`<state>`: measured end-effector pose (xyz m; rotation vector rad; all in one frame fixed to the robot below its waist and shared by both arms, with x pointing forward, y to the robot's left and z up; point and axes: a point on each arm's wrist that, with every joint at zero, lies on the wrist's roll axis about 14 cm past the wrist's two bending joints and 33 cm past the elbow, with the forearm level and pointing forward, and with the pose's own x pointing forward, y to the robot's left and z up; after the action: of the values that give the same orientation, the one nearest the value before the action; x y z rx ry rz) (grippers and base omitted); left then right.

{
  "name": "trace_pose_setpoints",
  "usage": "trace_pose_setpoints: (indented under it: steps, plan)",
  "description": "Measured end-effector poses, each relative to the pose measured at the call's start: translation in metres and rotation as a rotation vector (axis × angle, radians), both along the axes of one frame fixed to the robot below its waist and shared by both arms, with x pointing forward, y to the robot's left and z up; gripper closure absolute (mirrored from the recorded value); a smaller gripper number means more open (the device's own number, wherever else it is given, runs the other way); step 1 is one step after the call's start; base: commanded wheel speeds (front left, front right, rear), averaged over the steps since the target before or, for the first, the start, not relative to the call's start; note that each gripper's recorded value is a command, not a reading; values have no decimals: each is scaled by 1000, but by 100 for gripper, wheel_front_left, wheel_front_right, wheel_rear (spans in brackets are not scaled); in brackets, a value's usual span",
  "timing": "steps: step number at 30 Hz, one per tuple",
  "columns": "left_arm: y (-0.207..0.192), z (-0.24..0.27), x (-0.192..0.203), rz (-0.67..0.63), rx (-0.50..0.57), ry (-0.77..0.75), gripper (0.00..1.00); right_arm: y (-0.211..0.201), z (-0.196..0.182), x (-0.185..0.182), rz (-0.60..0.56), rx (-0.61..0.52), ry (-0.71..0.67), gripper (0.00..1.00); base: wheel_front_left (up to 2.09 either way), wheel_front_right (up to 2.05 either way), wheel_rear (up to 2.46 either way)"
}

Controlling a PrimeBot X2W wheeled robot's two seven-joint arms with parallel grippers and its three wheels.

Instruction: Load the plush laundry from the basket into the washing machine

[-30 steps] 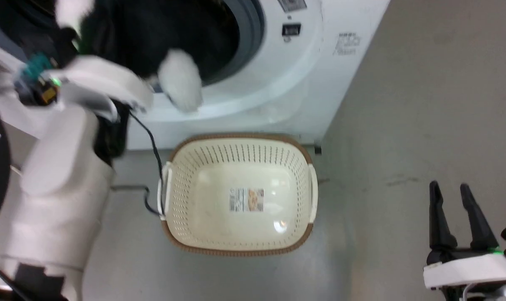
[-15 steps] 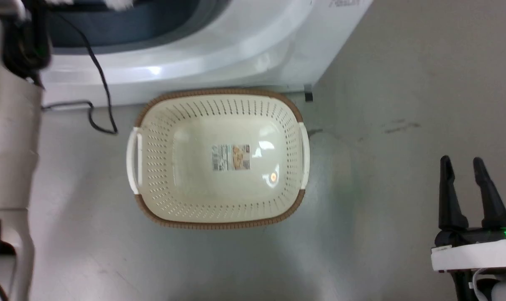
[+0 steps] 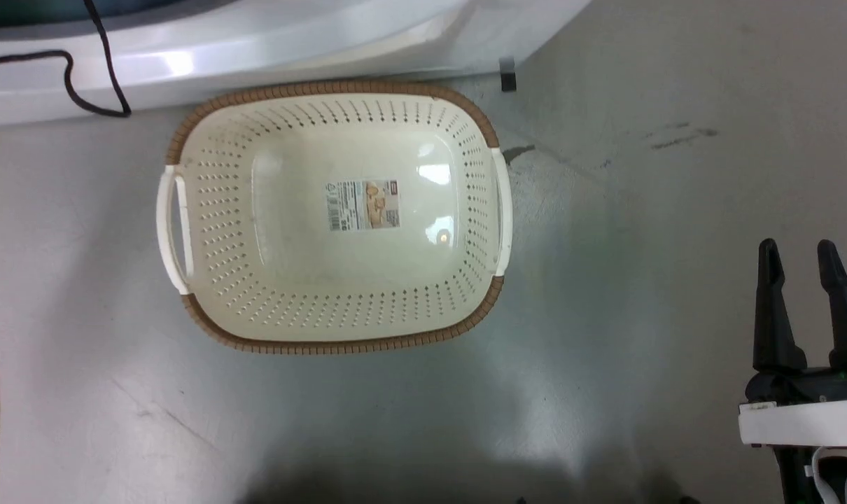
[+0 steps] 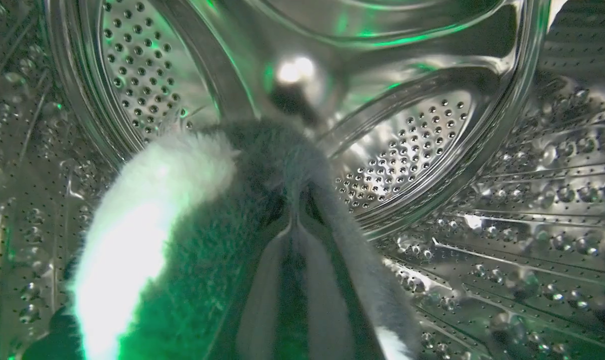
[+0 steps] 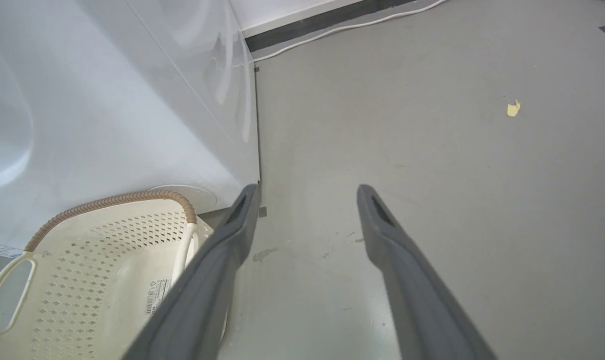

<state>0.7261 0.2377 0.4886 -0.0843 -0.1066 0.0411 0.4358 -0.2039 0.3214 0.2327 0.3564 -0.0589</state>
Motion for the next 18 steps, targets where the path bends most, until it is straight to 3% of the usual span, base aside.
trace_pose_setpoints:
  steps: [5,6,7,8,18]
  plan:
    - [2,-7,9,19,-7,-5,100,-2,-7,-1,0,-6,17,0,0,0,0]
    - [4,-7,10,27,-11,-7,69,-2,-8,-1,0,-7,18,0,0,0,0]
    - [4,-8,11,29,-16,-6,22,-2,-8,-1,0,-7,19,0,0,0,0]
    - [4,-9,12,31,-14,-1,0,-2,-8,-1,1,-8,19,0,0,0,0]
    - [8,-23,15,33,-26,49,0,-2,-9,2,5,-11,14,0,0,0,0]
